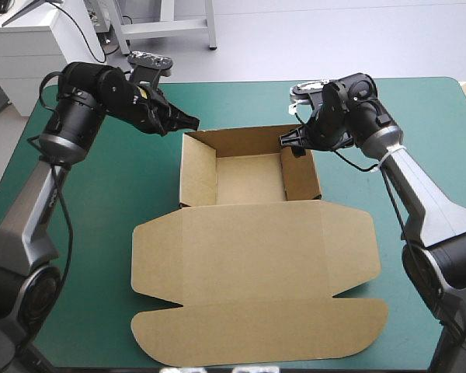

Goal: Fold the box

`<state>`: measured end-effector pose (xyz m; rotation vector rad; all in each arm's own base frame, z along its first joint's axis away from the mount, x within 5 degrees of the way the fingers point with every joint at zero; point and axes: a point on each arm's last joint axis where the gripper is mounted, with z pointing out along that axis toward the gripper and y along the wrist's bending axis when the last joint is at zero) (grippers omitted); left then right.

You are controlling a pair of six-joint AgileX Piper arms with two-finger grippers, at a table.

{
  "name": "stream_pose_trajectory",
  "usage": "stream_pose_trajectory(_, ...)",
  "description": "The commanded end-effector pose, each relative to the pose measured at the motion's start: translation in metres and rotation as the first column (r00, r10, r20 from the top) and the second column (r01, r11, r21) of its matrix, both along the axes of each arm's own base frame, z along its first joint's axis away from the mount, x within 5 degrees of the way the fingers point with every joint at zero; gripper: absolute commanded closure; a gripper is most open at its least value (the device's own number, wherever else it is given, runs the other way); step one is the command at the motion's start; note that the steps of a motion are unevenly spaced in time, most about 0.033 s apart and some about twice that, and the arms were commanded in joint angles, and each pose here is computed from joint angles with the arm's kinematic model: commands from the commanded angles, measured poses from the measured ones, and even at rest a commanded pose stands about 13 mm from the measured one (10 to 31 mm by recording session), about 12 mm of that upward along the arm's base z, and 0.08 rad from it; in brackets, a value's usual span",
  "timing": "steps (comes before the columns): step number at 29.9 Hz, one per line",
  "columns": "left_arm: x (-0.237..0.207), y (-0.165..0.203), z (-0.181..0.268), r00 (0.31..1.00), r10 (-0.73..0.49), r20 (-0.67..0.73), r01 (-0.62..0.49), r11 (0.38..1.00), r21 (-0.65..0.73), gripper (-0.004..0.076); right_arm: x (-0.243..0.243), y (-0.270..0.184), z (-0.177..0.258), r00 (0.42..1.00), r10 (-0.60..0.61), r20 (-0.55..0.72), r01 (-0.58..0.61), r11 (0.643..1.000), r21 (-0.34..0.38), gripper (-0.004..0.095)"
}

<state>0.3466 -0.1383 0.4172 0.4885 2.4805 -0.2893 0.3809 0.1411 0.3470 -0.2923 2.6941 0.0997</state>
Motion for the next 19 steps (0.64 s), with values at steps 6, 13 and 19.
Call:
stream_pose_trajectory(6,-0.082,0.032,-0.002,0.996,-0.075,-0.056,0.080,0.993,0.087,0.0731,0.003,-0.008,-0.011,0.999,-0.023,0.036,0.021,0.998,0.054,0.0208)
stream_pose_trajectory(13,-0.122,0.056,-0.043,0.992,-0.043,-0.115,0.066,0.976,0.206,0.0731,0.013,-0.001,-0.034,1.000,-0.007,-0.017,0.008,0.998,0.068,0.0208)
stream_pose_trajectory(19,-0.147,0.066,-0.072,0.997,-0.034,-0.068,0.047,0.978,0.205,0.0731,0.021,0.002,-0.065,0.992,-0.001,-0.130,0.004,1.000,0.027,0.0208)
